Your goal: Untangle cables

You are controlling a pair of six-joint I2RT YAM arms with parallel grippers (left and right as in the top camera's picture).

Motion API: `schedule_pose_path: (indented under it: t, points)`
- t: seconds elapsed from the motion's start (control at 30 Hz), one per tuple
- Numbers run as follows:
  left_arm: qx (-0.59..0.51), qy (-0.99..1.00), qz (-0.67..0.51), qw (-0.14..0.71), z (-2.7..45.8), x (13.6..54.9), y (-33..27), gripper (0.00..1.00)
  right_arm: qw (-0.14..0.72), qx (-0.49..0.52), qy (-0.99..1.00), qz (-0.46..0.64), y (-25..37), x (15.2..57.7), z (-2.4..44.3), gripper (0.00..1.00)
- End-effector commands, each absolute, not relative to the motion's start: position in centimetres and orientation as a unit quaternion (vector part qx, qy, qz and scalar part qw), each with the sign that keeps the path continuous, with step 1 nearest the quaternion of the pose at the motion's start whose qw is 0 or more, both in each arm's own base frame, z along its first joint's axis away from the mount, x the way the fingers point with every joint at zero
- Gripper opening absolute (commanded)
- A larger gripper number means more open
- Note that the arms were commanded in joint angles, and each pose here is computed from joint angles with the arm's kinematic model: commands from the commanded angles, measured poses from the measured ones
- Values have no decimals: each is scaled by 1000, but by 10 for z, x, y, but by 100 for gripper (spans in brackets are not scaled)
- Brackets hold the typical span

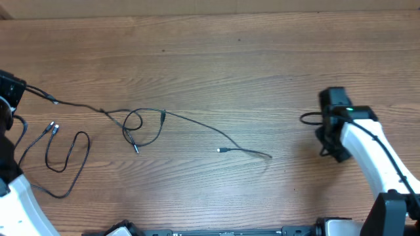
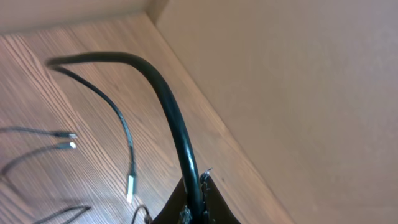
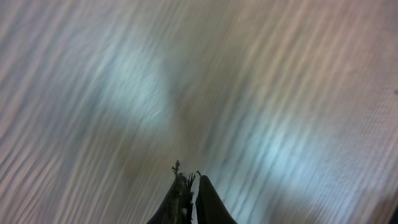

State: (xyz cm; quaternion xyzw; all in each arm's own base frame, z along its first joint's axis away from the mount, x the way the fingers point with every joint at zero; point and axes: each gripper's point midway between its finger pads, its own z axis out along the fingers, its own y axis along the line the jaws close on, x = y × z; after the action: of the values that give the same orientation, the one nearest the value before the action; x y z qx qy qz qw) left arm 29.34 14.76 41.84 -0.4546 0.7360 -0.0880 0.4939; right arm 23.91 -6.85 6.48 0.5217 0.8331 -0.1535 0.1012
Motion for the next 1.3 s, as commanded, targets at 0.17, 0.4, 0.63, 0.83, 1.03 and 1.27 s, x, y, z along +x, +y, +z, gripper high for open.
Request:
schedule_pose_path:
  t: [0.17, 0.4, 0.63, 0.83, 1.03, 1.27]
  points:
    - [-425, 763, -204, 442, 402, 323, 118, 4, 43, 440, 896, -50, -48, 243, 51, 60]
    - [-428, 775, -225, 408, 390, 317, 106, 4, -1, 347, 931, 111, 9, 251, 54, 75]
    - [-416, 782, -242, 396, 389, 316, 97, 4, -60, 258, 912, 312, 89, 245, 84, 75]
    - [-402, 785, -258, 395, 391, 317, 90, 4, -99, 187, 913, 348, 142, 228, 95, 72]
    - [-396, 786, -267, 392, 392, 317, 86, 4, -86, 106, 923, 361, 197, 223, 98, 77]
    - [-390, 787, -277, 390, 393, 317, 83, 4, 131, -16, 945, 298, 241, 276, 96, 100]
